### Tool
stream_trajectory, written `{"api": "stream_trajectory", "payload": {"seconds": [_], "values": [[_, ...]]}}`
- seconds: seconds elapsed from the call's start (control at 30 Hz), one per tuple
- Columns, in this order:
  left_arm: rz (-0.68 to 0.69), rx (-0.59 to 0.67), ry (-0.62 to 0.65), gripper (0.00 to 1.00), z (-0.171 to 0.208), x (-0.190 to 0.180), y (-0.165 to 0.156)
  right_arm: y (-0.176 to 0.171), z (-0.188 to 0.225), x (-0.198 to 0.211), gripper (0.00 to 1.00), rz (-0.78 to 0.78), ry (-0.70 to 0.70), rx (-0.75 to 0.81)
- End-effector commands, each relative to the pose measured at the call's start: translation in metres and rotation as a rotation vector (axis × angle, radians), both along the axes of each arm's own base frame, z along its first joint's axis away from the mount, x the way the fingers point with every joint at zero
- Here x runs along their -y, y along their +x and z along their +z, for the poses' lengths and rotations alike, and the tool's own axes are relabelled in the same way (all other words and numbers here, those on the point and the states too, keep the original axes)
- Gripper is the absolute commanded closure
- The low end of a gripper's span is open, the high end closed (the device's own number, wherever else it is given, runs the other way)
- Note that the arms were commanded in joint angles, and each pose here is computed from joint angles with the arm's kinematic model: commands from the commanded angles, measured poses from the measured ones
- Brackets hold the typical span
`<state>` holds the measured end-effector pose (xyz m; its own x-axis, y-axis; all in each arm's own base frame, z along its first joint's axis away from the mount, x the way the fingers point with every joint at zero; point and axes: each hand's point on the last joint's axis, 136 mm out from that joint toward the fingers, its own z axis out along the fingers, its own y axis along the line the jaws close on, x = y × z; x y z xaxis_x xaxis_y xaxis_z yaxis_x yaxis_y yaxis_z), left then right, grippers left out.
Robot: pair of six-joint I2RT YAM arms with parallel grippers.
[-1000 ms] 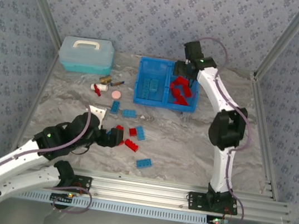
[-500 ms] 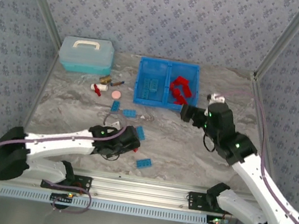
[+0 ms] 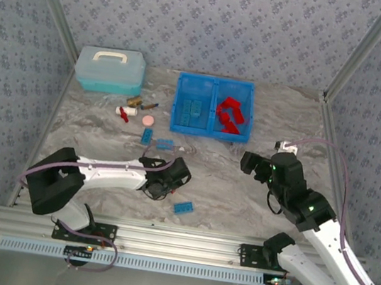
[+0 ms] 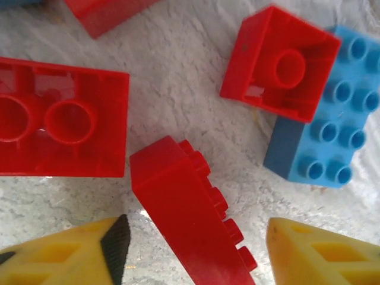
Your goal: Sort the legos into containers by color
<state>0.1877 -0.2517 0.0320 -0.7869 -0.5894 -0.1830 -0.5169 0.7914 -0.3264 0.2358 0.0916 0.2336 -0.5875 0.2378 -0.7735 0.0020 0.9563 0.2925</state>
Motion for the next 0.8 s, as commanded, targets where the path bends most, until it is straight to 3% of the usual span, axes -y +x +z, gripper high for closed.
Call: {"api": "stream_trajectory", "payload": {"seconds": [0.0,0.2,0.33,0.47,0.57,0.77], "values": [[0.0,-0.039,-0.011,0.46,-0.006,0.005,-0.004,-0.004,-0.007,0.003,0.0,-0.019,0.003,-0.022],[-0.006,-0.065,0.011,0.73,-0.005,-0.001,-0.012,-0.005,-0.004,0.0,0.0,-0.012,0.012,-0.02],[-0.083,0.041,0.005,0.86,0.037,0.007,-0.002,-0.007,-0.001,0.0,0.0,-0.01,0.019,-0.022],[-0.302,0.249,0.025,0.88,0.121,0.047,0.027,-0.011,0.004,-0.003,0.0,0.009,0.031,-0.015],[-0.439,0.359,0.137,0.89,0.163,0.066,0.05,-0.016,0.009,-0.003,0.0,0.017,0.031,-0.005],[-0.585,0.558,0.26,0.91,0.205,0.128,0.124,-0.025,0.014,0.001,0.0,0.008,0.057,0.002]]}}
